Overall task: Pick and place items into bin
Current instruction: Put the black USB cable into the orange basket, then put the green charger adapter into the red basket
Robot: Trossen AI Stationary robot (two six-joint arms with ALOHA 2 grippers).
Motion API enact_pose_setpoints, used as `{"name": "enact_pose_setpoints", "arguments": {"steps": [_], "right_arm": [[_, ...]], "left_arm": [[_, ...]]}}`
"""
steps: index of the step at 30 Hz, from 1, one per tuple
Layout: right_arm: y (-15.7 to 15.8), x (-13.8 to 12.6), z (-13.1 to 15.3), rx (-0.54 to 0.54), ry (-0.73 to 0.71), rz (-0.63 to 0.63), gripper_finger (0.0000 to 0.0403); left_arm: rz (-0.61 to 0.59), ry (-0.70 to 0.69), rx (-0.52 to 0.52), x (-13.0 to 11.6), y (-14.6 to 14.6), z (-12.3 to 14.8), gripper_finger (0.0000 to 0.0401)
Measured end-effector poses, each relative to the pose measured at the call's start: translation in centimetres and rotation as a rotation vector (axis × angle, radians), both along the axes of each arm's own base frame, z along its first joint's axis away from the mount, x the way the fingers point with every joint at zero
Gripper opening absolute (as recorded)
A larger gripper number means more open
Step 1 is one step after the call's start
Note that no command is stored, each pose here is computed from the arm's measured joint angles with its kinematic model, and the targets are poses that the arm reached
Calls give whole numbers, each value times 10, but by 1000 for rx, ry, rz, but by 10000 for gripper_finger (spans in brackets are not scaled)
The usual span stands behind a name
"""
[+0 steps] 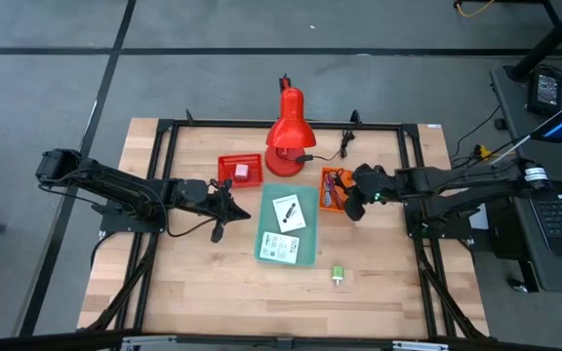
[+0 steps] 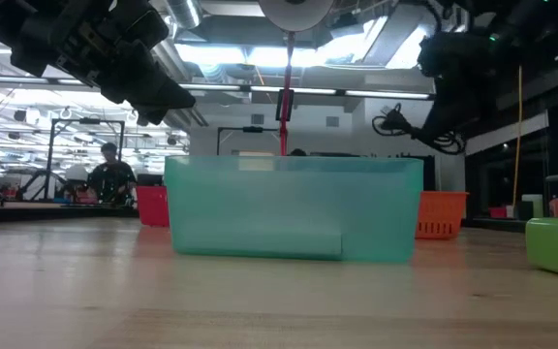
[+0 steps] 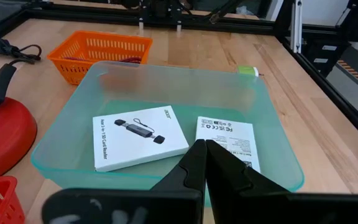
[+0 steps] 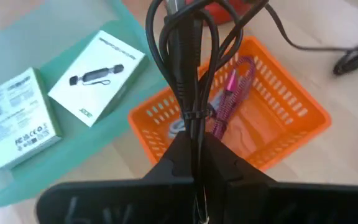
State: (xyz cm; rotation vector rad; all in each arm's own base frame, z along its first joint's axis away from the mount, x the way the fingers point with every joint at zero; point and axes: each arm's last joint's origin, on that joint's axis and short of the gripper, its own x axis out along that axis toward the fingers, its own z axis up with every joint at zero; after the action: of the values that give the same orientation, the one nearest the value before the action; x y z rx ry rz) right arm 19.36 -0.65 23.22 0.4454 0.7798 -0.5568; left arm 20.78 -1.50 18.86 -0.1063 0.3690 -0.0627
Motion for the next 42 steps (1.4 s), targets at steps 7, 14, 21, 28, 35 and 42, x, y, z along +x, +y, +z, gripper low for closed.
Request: {"name": "enact_pose_setpoints", "arguments": {"steps": [7,14,21,28,35,42], "right_arm": [[0,18,7,75,199,-146,0],[0,50,8,78,271,-168,0],[-7,65,-3,106,308,-256,0],[-12,72,-15,130,338,-311,0],[-13,77,-26,129,383,-305,18],[-13,80,-34,132,412,-299,56]], "left_arm": [[0,5,1,0,0,0,4],[-1,27,2,-1,0,-2,4],[-3,29,1,-1,0,-3,4],[-3,29,1,-1,0,-3,4],[-3,30,1,-1,0,-3,4],[-3,38,1,-1,0,-3,4]]}}
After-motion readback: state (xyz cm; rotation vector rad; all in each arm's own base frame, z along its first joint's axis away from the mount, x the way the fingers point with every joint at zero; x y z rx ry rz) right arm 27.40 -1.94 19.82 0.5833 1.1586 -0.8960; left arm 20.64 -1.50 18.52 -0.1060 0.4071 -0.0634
